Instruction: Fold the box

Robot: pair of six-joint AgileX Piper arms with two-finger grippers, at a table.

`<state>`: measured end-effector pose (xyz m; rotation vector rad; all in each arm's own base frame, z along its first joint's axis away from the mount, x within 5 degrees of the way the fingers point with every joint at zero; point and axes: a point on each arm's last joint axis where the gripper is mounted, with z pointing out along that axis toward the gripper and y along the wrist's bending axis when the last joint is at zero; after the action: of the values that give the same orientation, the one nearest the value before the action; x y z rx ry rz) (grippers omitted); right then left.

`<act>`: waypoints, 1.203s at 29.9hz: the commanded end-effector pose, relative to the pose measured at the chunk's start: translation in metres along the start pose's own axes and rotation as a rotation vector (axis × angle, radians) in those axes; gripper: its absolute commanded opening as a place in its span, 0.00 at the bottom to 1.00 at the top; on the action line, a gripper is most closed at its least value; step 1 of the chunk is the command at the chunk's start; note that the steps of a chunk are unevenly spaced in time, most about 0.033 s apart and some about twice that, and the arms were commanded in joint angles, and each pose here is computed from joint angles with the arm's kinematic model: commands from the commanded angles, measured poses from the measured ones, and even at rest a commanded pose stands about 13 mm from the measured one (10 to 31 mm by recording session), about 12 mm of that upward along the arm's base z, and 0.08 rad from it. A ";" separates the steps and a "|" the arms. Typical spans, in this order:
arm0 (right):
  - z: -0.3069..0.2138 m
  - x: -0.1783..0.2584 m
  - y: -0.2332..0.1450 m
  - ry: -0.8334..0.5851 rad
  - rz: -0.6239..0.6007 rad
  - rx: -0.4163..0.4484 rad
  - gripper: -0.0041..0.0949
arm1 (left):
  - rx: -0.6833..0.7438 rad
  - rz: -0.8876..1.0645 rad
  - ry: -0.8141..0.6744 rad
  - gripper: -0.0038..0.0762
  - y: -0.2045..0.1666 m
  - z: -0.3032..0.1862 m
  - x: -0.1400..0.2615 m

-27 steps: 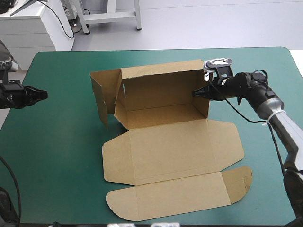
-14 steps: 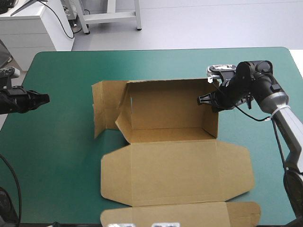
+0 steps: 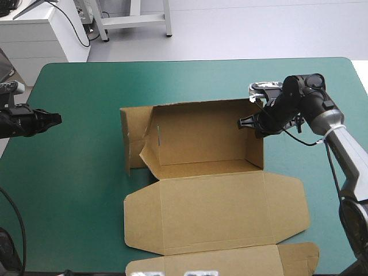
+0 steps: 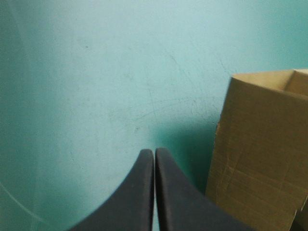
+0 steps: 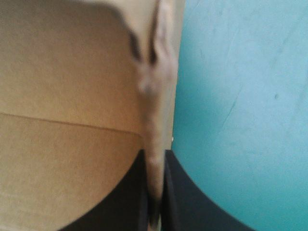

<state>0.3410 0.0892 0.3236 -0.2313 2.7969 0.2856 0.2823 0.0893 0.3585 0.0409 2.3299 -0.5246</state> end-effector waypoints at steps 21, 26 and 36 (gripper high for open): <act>-0.002 -0.052 0.002 -0.181 0.009 -0.034 0.47 | 0.041 0.009 -0.070 0.04 -0.015 -0.014 -0.009; -0.026 -0.051 0.002 -0.125 -0.010 -0.013 0.69 | 0.039 0.008 -0.066 0.04 -0.013 -0.012 -0.009; -0.005 -0.048 -0.001 -0.062 0.031 -0.011 0.70 | 0.052 0.006 -0.054 0.04 -0.014 -0.012 -0.007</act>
<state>0.3897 0.0961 0.3276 -0.1884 2.7813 0.3013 0.2809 0.0873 0.3564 0.0551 2.3495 -0.5591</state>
